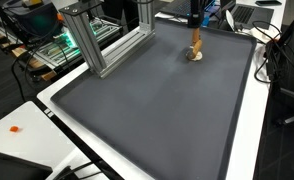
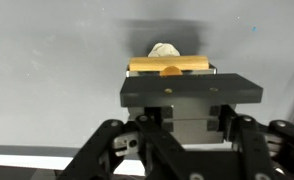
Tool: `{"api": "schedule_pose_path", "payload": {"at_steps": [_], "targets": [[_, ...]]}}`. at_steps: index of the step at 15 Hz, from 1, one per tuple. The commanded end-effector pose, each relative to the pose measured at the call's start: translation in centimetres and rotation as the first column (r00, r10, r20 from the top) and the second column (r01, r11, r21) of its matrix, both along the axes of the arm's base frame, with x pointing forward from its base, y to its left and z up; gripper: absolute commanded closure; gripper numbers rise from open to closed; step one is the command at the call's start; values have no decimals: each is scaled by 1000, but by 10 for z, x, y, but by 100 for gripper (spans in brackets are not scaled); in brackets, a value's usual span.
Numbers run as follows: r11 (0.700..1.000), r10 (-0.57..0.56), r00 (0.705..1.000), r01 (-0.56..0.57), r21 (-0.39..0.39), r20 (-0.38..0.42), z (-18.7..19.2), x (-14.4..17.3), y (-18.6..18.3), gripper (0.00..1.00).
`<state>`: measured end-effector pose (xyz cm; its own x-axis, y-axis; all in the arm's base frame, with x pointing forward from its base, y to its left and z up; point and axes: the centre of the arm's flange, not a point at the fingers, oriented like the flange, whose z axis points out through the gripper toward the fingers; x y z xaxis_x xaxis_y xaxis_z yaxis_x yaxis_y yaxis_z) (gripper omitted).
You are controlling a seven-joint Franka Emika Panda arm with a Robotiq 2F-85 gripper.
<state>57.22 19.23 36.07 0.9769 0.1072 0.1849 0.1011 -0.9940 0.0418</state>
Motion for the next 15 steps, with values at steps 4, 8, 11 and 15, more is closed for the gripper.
{"api": "schedule_pose_path", "payload": {"at_steps": [4, 8, 11, 15], "targets": [[1000, 7, 999, -9, 26, 45, -12, -2, 3, 65], [1000, -6, 998, 4, 29, 64, -13, -1, 1, 65], [999, -15, 998, 13, 33, 66, -12, -2, 0, 65], [999, -31, 999, 31, 16, 20, -13, -7, -4, 65]]}}
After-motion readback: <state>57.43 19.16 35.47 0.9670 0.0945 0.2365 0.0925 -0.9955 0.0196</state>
